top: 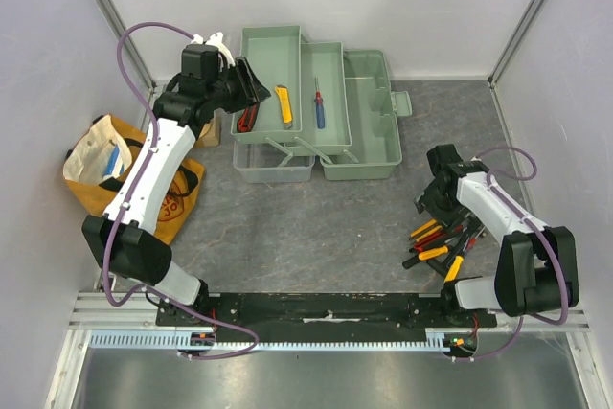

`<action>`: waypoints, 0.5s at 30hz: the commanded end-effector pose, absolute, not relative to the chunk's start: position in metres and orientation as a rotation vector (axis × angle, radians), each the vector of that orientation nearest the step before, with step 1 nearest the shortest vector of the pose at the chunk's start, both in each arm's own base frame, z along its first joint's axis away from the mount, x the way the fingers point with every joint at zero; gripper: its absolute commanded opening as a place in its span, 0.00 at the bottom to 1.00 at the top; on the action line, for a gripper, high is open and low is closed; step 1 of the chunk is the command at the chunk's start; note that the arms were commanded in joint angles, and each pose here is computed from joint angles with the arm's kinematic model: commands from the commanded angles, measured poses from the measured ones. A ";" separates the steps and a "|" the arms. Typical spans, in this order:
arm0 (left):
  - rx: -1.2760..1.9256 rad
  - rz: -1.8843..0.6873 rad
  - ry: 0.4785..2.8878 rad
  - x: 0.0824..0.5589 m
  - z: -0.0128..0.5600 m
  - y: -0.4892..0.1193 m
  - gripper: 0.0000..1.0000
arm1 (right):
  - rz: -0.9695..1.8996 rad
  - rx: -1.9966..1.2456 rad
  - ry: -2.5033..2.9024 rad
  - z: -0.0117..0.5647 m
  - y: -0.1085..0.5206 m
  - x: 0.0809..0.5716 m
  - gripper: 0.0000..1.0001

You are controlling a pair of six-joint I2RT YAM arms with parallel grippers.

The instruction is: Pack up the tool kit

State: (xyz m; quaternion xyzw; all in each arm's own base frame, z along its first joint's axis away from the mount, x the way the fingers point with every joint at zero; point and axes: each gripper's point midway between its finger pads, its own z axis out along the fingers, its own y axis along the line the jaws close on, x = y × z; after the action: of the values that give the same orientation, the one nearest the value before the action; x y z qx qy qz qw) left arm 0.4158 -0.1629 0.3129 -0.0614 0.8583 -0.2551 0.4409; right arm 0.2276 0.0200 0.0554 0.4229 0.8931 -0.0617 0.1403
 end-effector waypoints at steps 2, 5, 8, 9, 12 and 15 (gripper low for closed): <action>-0.104 -0.668 2.042 0.415 0.342 -0.163 0.56 | -0.064 1.254 2.541 0.045 0.030 0.240 0.71; -0.106 -0.667 2.041 0.415 0.342 -0.162 0.56 | -0.069 1.278 2.547 0.038 0.029 0.236 0.66; -0.108 -0.665 2.046 0.415 0.340 -0.162 0.56 | -0.084 1.291 2.561 0.028 0.028 0.232 0.62; -0.108 -0.666 2.043 0.415 0.341 -0.161 0.56 | -0.085 1.292 2.564 0.025 0.028 0.232 0.61; -0.111 -0.667 2.041 0.415 0.342 -0.160 0.56 | -0.101 1.288 2.556 0.021 0.025 0.233 0.61; -0.111 -0.668 2.039 0.414 0.342 -0.160 0.56 | -0.115 1.288 2.538 0.017 0.022 0.235 0.61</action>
State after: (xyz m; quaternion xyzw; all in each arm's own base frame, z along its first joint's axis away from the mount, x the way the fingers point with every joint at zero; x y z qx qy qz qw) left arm 0.4168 -0.1617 0.3148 -0.0603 0.8561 -0.2619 0.4415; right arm 0.2301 0.0279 0.0235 0.4350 0.8901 -0.0328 0.1322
